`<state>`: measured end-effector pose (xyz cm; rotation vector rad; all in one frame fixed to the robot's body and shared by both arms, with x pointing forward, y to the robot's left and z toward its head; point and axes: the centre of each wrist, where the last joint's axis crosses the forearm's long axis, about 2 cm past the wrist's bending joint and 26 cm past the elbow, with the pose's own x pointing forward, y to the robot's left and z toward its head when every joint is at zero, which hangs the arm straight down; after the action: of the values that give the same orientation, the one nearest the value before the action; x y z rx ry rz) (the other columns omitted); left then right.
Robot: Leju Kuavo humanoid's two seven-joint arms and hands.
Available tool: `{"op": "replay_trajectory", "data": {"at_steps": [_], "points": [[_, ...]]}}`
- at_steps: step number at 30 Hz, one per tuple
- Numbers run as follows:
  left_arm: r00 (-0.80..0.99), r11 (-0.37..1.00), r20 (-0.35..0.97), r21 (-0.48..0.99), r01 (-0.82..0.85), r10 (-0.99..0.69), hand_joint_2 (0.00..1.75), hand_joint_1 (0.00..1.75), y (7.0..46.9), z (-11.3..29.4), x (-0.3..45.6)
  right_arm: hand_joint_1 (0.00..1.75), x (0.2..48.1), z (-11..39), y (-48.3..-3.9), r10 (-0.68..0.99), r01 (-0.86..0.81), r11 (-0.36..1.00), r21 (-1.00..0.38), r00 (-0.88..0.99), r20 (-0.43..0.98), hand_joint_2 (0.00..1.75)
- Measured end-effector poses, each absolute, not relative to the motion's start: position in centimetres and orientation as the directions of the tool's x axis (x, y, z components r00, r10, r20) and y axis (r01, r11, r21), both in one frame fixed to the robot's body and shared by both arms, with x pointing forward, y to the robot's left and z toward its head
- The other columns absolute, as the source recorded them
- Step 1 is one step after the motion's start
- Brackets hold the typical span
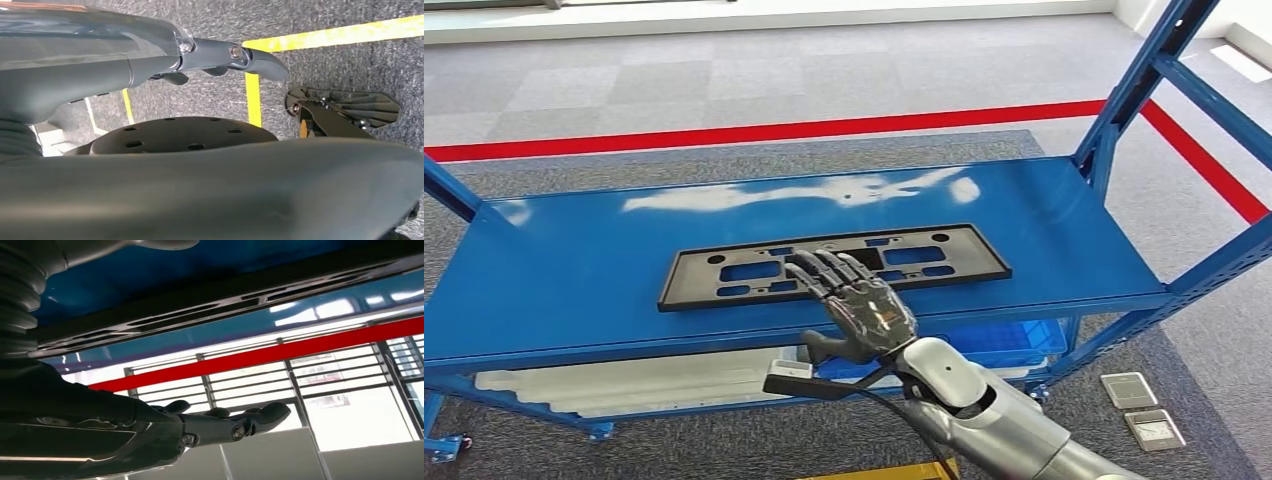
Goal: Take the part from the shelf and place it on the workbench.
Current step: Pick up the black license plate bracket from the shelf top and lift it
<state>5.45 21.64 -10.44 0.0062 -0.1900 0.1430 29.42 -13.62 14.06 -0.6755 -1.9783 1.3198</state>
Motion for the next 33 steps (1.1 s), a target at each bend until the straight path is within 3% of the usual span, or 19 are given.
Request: {"op": "replay_trajectory", "data": {"at_steps": [16,33], "points": [[0.978,0.996,0.191,-0.003,-0.088,0.087,0.0,0.0,21.8,-10.5,5.5,0.0,29.5,10.9,-14.2,0.824,0.15,0.158,-0.976,-0.565,0.046,1.75],[0.98,0.999,0.194,0.001,-0.047,0.046,0.0,0.0,22.2,-10.5,5.4,0.0,31.0,11.8,-15.1,0.874,0.194,0.217,-0.957,-0.475,0.102,1.75]]}}
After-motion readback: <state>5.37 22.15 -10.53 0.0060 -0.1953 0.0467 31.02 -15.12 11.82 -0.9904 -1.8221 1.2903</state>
